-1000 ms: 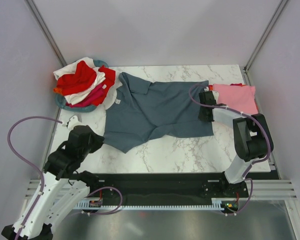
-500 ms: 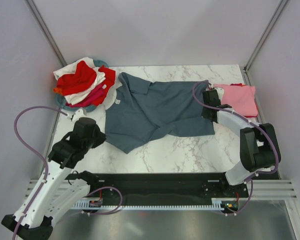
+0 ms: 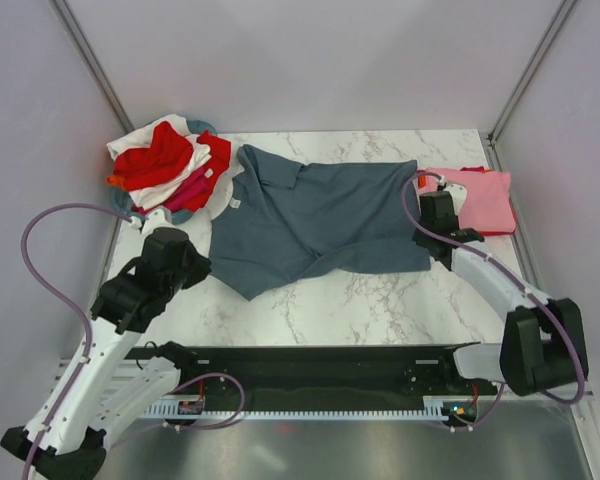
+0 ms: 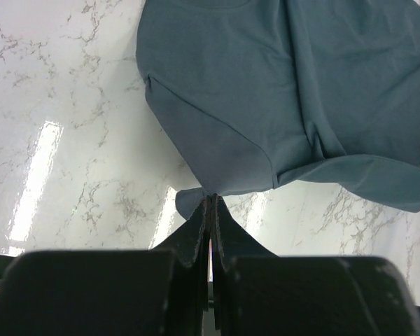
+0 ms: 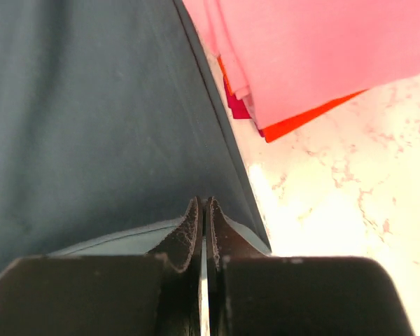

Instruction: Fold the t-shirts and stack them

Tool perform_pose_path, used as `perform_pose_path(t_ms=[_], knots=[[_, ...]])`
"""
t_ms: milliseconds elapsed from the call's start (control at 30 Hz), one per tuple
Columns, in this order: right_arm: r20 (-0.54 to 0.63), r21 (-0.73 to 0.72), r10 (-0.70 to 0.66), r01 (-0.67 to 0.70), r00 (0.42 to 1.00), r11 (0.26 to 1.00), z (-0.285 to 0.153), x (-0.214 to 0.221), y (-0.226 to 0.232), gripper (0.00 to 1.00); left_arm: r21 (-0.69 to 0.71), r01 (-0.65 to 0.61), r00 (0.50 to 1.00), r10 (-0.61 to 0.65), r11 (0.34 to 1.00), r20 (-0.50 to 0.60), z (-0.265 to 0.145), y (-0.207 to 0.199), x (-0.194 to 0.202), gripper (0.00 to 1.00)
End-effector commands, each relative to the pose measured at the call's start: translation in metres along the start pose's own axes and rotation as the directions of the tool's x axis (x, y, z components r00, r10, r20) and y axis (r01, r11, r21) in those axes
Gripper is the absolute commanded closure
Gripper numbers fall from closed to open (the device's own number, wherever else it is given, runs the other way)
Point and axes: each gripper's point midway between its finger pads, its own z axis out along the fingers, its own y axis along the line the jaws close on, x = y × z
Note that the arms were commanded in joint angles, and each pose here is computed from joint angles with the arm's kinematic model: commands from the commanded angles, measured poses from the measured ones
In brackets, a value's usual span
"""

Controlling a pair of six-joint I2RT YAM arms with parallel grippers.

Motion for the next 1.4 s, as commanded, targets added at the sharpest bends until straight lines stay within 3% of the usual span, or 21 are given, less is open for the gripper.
perform_pose_path(t_ms=[0,267,433,533,633,700,733,767,867,900,933,1000,1100,1167,1267,1367], knots=[[0.096,-0.044,0.077,-0.073,0.992,0.996,-0.025,-0.024,0.001,1.0,-0.02,-0.039,0.999,0.039,0.999,0.007,0.004,-0.005,-0.01,0.98],[0.126,-0.261,0.131,-0.095,0.983,0.961,-0.048,-0.079,0.054,1.0,-0.013,-0.014,0.999,0.014,1.0,-0.034,0.049,-0.044,-0.031,0.98],[0.175,-0.335,0.179,-0.112,0.968,0.936,-0.069,-0.137,0.081,1.0,-0.007,0.032,0.999,-0.032,0.999,0.018,0.076,-0.071,-0.092,0.98],[0.247,-0.385,0.211,-0.104,0.946,0.917,-0.104,-0.187,0.089,1.0,0.059,0.024,0.996,-0.029,0.998,0.086,0.064,-0.094,-0.145,0.98],[0.368,-0.454,0.257,-0.068,0.894,0.888,-0.163,-0.235,0.089,1.0,0.151,-0.005,0.978,-0.027,0.989,0.207,0.019,-0.118,-0.193,0.98],[0.43,-0.476,0.292,-0.061,0.854,0.877,-0.198,-0.247,0.077,1.0,0.225,-0.033,0.94,-0.047,0.974,0.339,-0.039,-0.127,-0.223,0.98],[0.449,-0.486,0.302,-0.054,0.841,0.872,-0.21,-0.249,0.072,1.0,0.234,-0.044,0.933,-0.044,0.971,0.358,-0.046,-0.13,-0.229,0.98],[0.464,-0.495,0.313,-0.05,0.829,0.867,-0.22,-0.248,0.068,1.0,0.269,-0.057,0.9,-0.067,0.961,0.43,-0.084,-0.129,-0.24,0.98],[0.528,-0.541,0.366,-0.029,0.766,0.84,-0.27,-0.243,0.045,1.0,0.317,-0.099,0.836,-0.094,0.943,0.54,-0.14,-0.124,-0.25,0.98],[0.546,-0.549,0.382,-0.026,0.745,0.835,-0.283,-0.242,0.038,1.0,0.36,-0.123,0.786,-0.131,0.925,0.605,-0.179,-0.119,-0.254,0.98],[0.585,-0.575,0.422,-0.012,0.693,0.818,-0.315,-0.241,0.023,1.0,0.378,-0.136,0.758,-0.149,0.916,0.635,-0.197,-0.116,-0.255,0.98],[0.622,-0.577,0.452,-0.016,0.639,0.817,-0.336,-0.236,0.005,1.0,0.425,-0.177,0.687,-0.198,0.888,0.699,-0.246,-0.107,-0.252,0.98],[0.676,-0.616,0.552,-0.037,0.487,0.787,-0.395,-0.236,-0.034,1.0,0.476,-0.224,0.593,-0.269,0.85,0.759,-0.298,-0.106,-0.26,0.98],[0.694,-0.631,0.576,-0.019,0.432,0.775,-0.424,-0.242,-0.044,1.0,0.5,-0.254,0.543,-0.306,0.828,0.782,-0.328,-0.109,-0.269,0.98],[0.7,-0.645,0.588,0.004,0.406,0.765,-0.449,-0.253,-0.047,1.0,0.495,-0.269,0.539,-0.298,0.826,0.788,-0.33,-0.125,-0.288,0.98],[0.679,-0.636,0.574,-0.026,0.458,0.772,-0.43,-0.26,-0.035,1.0,0.491,-0.256,0.61,-0.255,0.833,0.75,-0.286,-0.149,-0.3,0.98]])
